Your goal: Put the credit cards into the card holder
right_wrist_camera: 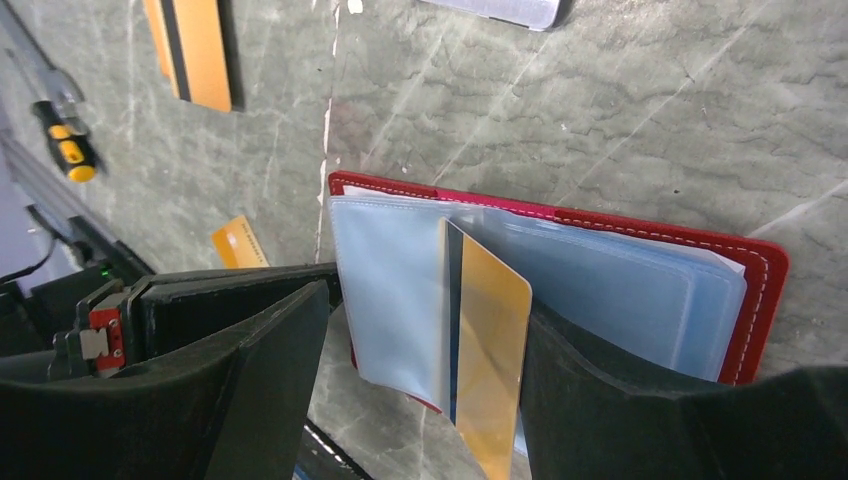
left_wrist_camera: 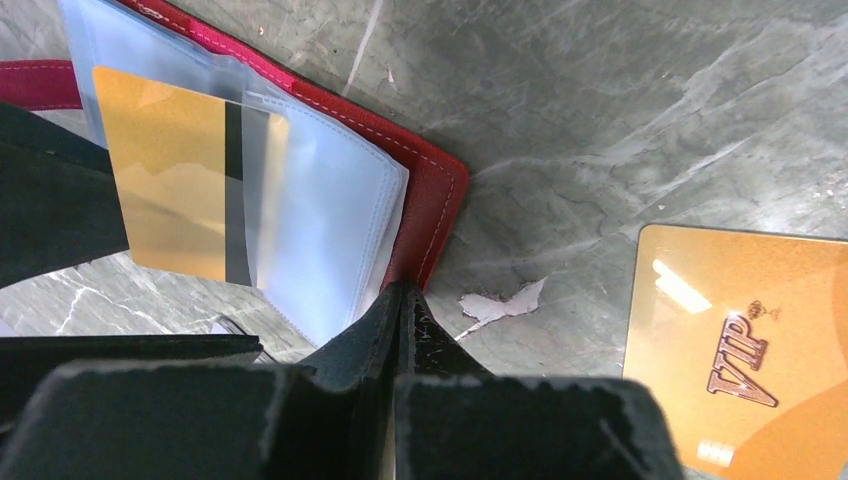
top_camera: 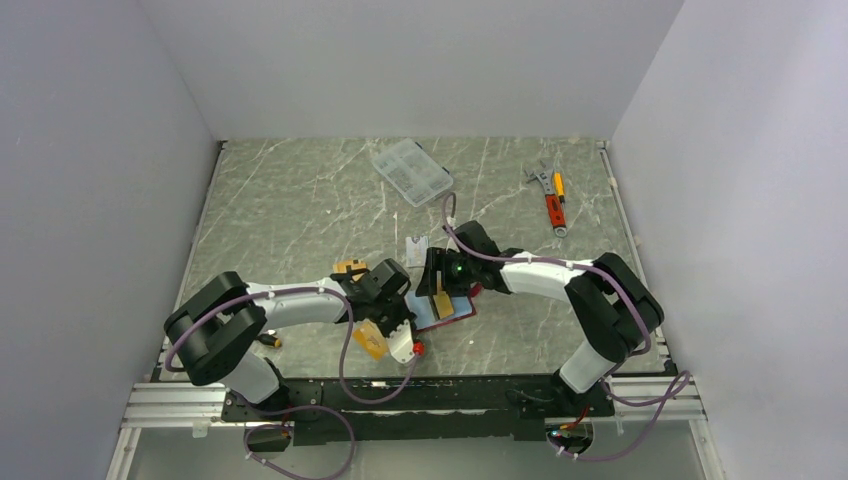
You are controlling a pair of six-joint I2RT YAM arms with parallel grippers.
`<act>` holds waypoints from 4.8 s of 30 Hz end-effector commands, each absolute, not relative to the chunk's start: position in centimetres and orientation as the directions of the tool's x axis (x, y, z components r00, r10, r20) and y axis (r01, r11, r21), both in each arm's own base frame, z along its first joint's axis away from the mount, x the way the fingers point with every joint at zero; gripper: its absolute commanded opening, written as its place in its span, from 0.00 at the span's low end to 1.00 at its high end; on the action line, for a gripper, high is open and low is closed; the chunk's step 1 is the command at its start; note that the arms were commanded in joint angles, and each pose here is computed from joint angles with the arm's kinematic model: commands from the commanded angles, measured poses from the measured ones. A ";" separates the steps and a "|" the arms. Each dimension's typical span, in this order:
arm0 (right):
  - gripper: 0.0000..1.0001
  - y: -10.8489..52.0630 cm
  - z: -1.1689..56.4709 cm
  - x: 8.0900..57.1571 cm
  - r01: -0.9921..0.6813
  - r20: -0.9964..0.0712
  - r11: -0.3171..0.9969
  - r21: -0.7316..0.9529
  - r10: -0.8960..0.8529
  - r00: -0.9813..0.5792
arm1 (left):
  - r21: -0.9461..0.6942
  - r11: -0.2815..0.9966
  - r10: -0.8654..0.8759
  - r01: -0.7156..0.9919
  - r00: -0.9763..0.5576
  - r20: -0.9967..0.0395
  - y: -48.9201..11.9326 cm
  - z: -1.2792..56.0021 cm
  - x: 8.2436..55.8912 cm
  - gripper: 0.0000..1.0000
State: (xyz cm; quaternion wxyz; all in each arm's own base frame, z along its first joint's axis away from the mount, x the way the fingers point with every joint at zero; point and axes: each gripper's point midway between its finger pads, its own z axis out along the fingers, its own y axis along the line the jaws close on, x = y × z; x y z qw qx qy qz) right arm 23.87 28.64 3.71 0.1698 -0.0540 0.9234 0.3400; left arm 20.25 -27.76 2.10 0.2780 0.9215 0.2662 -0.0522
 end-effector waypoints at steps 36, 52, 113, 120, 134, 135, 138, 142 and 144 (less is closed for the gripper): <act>0.34 24.2 5.8 25.7 -0.143 -0.415 0.830 0.538 0.113 -0.903 | 0.676 -0.564 0.486 0.474 0.852 -0.192 -29.7 7.8 22.4 0.00; 0.41 25.4 3.8 25.3 -0.131 -0.372 0.826 0.548 0.100 -0.923 | 0.601 -0.634 0.481 0.486 0.857 -0.186 -30.2 4.2 22.7 0.01; 0.00 28.4 2.0 22.1 -0.189 -0.329 0.825 0.533 -0.004 -0.944 | 0.570 -0.640 0.506 0.515 0.841 -0.193 -27.3 2.2 21.3 0.00; 0.00 29.6 2.1 21.2 -0.214 -0.323 0.814 0.541 -0.034 -0.946 | 0.572 -0.636 0.508 0.519 0.839 -0.196 -27.3 2.3 21.3 0.01; 0.00 27.8 3.5 24.0 -0.229 -0.385 0.850 0.474 -0.035 -0.922 | 0.606 -0.590 0.541 0.534 0.818 -0.196 -27.1 4.4 22.1 0.10; 0.00 27.9 3.4 24.1 -0.229 -0.384 0.850 0.474 -0.035 -0.923 | 0.609 -0.582 0.543 0.539 0.815 -0.202 -27.2 4.6 22.1 0.10; 0.00 28.3 3.4 24.4 -0.232 -0.387 0.847 0.479 -0.033 -0.922 | 0.610 -0.566 0.553 0.554 0.804 -0.218 -27.4 5.3 22.1 0.09; 0.00 29.1 3.6 24.8 -0.235 -0.387 0.836 0.496 -0.030 -0.922 | 0.606 -0.574 0.554 0.551 0.806 -0.208 -27.0 5.1 22.1 0.09; 0.00 29.5 3.5 24.8 -0.236 -0.381 0.830 0.506 -0.030 -0.924 | 0.597 -0.585 0.553 0.549 0.809 -0.201 -26.6 4.8 22.1 0.09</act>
